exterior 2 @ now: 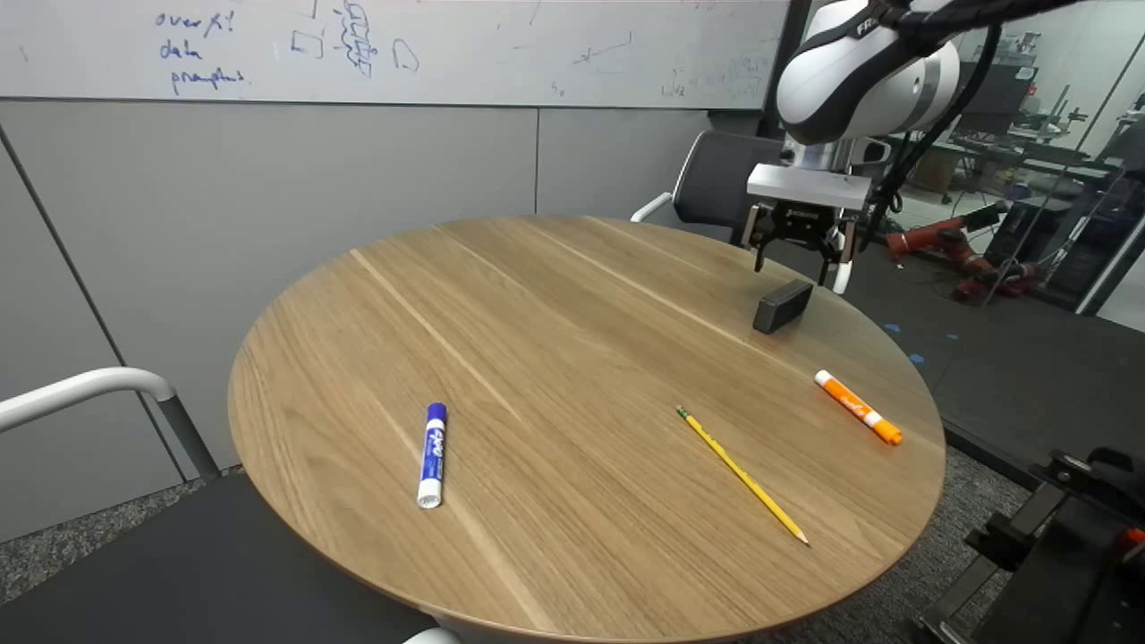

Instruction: Move the duster to the left of the pencil

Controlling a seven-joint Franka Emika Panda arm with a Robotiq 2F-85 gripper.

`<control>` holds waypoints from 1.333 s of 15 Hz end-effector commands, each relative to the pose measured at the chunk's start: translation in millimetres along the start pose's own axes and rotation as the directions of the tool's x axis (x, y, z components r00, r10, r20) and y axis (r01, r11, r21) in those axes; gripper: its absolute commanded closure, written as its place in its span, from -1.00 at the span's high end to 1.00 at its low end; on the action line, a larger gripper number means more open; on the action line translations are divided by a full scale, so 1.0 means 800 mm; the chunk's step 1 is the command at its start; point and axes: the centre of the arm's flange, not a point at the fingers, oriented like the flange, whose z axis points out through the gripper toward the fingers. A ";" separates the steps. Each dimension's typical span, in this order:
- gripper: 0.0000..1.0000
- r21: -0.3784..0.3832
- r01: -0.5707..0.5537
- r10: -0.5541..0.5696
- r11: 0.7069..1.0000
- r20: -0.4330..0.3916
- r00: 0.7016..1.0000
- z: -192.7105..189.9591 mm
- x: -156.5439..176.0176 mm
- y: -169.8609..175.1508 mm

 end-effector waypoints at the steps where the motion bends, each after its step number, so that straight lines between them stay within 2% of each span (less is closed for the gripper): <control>1: 1.00 -0.038 -0.052 0.053 0.998 0.017 0.998 0.023 0.022 -0.034; 3: 1.00 -0.066 -0.069 0.071 0.995 0.032 0.997 0.034 0.023 -0.037; 4: 0.84 -0.084 -0.074 0.078 0.994 0.038 0.996 0.041 0.023 -0.038; 5: 0.47 -0.094 -0.080 0.084 0.992 0.041 0.996 0.044 0.022 -0.039; 9: -0.16 -0.106 -0.093 0.098 0.990 0.038 0.995 0.051 0.022 -0.042; 11: -0.46 -0.094 -0.084 0.087 0.992 0.024 0.996 0.036 0.013 -0.039; 14: -0.89 -0.038 -0.031 0.030 0.999 -0.020 0.999 -0.016 -0.027 -0.019; 15: -0.86 -0.017 -0.008 0.008 1.000 -0.029 1.000 -0.032 -0.038 -0.015; 17: -0.85 0.039 0.109 -0.107 0.993 -0.051 0.993 -0.067 -0.066 -0.005; 20: -0.85 0.043 0.277 -0.275 0.960 -0.050 0.960 -0.093 -0.112 -0.019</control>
